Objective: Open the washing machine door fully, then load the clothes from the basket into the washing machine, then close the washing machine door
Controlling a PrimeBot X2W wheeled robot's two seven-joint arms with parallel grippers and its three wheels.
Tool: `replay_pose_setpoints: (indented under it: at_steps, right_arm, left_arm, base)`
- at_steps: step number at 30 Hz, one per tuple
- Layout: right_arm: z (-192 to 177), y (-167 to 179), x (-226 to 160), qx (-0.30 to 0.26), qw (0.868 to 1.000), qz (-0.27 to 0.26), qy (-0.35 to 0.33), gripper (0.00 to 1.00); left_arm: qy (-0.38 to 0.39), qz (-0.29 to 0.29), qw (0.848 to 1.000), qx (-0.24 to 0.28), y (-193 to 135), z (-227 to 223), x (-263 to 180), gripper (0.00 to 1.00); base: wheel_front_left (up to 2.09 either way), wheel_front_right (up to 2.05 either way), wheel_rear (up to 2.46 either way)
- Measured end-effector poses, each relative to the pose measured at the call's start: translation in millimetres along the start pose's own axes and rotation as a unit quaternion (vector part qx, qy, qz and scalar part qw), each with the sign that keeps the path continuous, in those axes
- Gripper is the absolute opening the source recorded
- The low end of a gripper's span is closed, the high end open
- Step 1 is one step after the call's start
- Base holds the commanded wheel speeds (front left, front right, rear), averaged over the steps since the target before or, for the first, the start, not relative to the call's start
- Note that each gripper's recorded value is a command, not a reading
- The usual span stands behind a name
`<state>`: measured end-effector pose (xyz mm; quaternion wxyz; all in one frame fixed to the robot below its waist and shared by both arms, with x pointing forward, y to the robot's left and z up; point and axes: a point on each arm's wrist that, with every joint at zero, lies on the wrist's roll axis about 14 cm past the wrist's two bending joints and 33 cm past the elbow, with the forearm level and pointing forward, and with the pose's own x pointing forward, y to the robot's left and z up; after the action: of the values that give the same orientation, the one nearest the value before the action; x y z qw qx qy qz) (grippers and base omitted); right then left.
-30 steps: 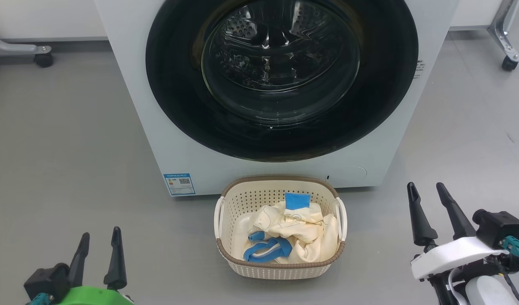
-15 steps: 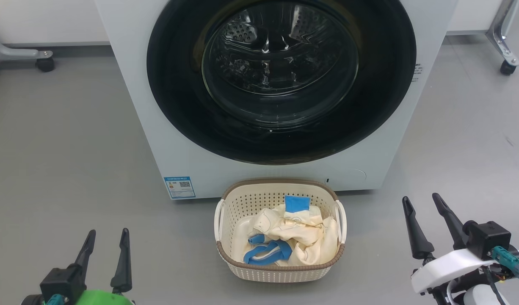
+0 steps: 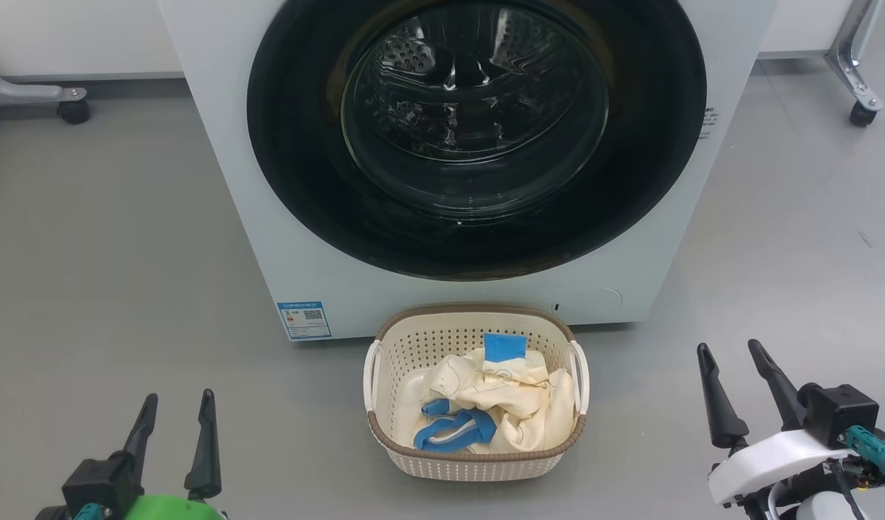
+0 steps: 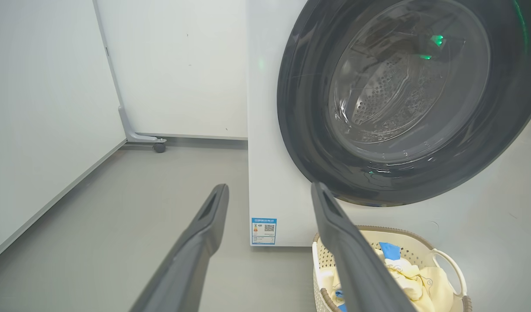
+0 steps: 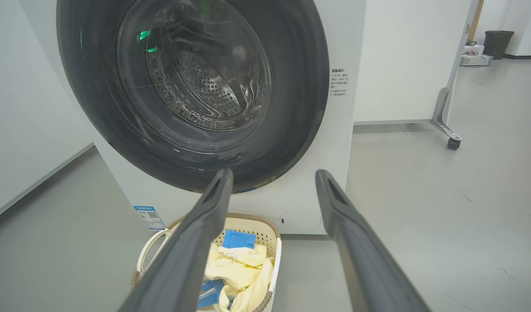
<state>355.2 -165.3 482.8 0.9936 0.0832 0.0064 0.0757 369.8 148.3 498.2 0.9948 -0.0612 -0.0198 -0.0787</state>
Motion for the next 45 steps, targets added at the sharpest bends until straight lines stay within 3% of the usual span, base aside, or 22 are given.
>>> replay_pose_setpoints:
  at_steps: [27,45]
  right_arm:
    - [-3.9,2.0,0.7,0.002,1.000,-0.001,0.005,1.00]
    - [-4.0,6.4,0.2,0.007,1.000,0.002,0.004,1.00]
  left_arm:
    - [0.003,0.010,1.000,0.004,5.1,-2.4,1.2,1.00]
    - [0.002,0.012,1.000,0.003,5.7,-1.7,2.1,1.00]
  base:
    - [0.01,0.01,-0.02]
    - [0.32,0.32,-0.64]
